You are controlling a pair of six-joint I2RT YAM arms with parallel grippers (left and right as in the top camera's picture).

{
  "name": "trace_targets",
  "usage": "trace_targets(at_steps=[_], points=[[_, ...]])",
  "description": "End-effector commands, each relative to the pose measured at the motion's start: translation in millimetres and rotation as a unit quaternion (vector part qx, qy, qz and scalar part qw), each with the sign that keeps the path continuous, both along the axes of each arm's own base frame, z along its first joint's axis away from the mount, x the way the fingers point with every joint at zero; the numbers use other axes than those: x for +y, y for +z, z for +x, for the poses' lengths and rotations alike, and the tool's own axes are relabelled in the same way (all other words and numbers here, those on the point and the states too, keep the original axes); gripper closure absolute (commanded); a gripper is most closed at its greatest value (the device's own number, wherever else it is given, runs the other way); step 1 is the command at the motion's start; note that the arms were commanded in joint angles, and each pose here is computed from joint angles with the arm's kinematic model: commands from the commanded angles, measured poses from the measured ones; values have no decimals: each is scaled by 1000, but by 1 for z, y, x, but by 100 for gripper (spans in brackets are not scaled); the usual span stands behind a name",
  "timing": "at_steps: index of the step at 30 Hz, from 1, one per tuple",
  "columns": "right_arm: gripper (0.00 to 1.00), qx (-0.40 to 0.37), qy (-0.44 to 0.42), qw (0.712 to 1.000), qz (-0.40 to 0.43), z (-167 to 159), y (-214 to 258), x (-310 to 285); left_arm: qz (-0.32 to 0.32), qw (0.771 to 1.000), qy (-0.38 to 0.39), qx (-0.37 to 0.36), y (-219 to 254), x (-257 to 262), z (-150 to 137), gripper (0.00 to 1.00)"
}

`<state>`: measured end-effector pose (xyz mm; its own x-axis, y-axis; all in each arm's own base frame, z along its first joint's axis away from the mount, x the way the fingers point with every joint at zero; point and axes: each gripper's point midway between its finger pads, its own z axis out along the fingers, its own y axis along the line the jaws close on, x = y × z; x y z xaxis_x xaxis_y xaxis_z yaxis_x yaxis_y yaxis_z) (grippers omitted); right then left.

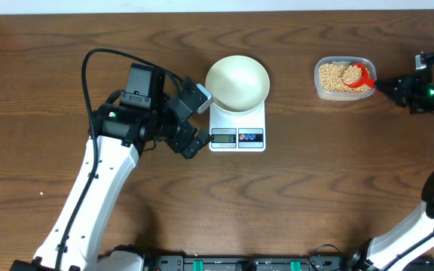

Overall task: Scoop item into bowl and weigh 50g on scale
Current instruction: 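Dip the red scoop into the soybeans and scoop with the right gripper, then carry the filled scoop with the right gripper over the cream bowl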

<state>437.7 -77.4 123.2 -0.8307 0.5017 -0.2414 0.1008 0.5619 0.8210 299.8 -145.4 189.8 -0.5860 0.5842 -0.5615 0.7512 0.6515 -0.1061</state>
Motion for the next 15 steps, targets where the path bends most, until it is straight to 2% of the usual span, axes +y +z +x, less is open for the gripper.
trace_targets(at_steps=[1, 15], points=[[99, -33, 16, 998, 45, -1, 15, 6, -4, 1000, 3, -10, 9, -1, 2, 6], [99, -90, 40, 985, 142, -3, 52, 15, -4, 1000, 3, -11, 9, -1, 2, 6]])
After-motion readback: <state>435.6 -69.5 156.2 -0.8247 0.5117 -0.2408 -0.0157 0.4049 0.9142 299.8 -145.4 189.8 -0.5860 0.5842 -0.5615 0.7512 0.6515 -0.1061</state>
